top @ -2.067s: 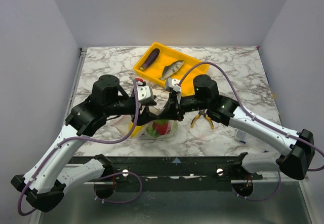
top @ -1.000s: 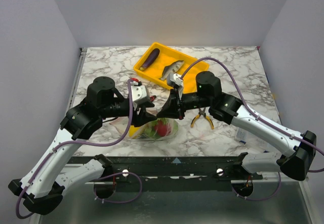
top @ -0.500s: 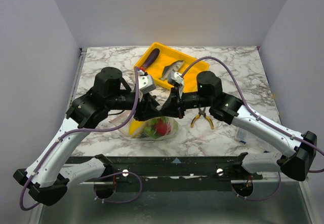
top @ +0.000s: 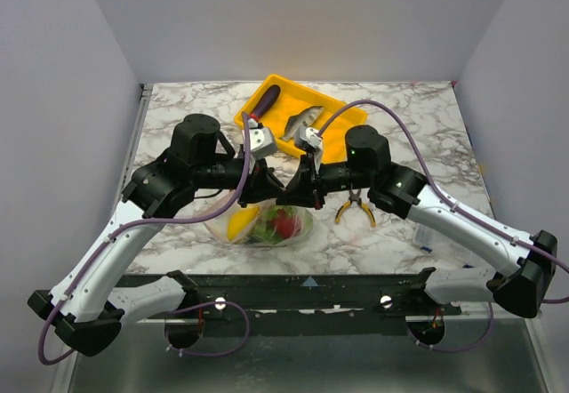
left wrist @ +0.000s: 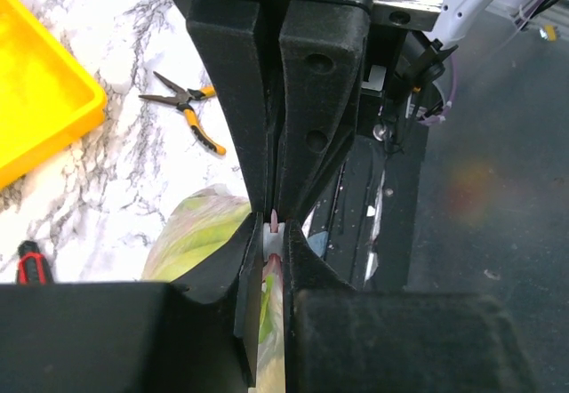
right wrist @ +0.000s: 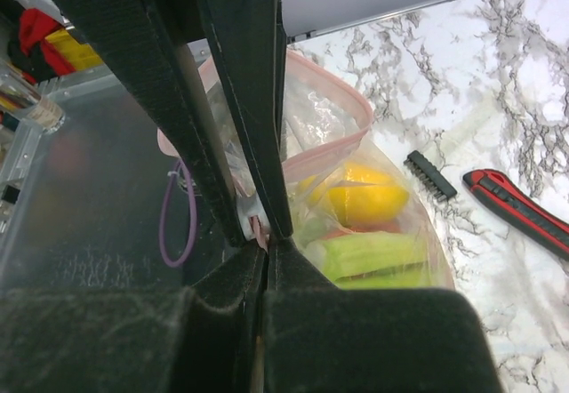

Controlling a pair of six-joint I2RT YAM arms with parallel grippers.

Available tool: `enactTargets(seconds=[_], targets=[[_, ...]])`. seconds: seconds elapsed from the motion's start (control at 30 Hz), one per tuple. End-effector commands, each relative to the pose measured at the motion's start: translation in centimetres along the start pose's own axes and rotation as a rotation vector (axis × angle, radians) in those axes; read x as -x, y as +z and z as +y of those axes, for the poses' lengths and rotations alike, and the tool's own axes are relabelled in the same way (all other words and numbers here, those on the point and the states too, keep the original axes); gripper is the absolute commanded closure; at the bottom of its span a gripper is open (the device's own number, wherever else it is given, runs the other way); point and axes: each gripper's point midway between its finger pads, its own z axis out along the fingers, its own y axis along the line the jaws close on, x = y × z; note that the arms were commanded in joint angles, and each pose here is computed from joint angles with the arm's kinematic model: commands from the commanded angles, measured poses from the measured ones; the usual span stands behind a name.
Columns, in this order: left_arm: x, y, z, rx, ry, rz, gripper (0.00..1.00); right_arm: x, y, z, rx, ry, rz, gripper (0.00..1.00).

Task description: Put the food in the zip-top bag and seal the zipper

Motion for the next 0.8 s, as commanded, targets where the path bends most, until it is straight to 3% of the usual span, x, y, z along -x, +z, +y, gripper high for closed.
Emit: enactTargets(seconds=[0.0,0.17,0.3,0.6,0.67,0.77], targets=[[0.4,-0.4,-0.5,-0.011,0.014,-0.002,1.00,2.2,-0.7,-0.1,-0.048,0.009,-0.098,1.00],[-1.1,-0.3,-0.5,-0.024,0.019,0.038,1.00,4.5,-2.0,0.1,-0.108,0.125,-0.323,1.00],[-1.1,-0.3,-0.9,-0.052,0.018,0.031,1.00,4.7,-2.8,-0.6,-0.165,0.163,-0.385,1.00],[-1.4,-0.8,-1.4,-0.082,-0.010,0.045,1.00,5.2,-3.6,-0.8,-0.200,0.187,-0.437,1.00],[-1.1,-0.7,-1.5,-0.082,-0.019,0.023,1.00,4.7,-3.4,-1.0,-0.204,0.173,-0.413,1.00],[-0.3,-0.6,-1.6,-0.085,-0.029,-0.010,1.00,2.5,-2.3,-0.7,-0.160,0.108,-0.262,1.00]])
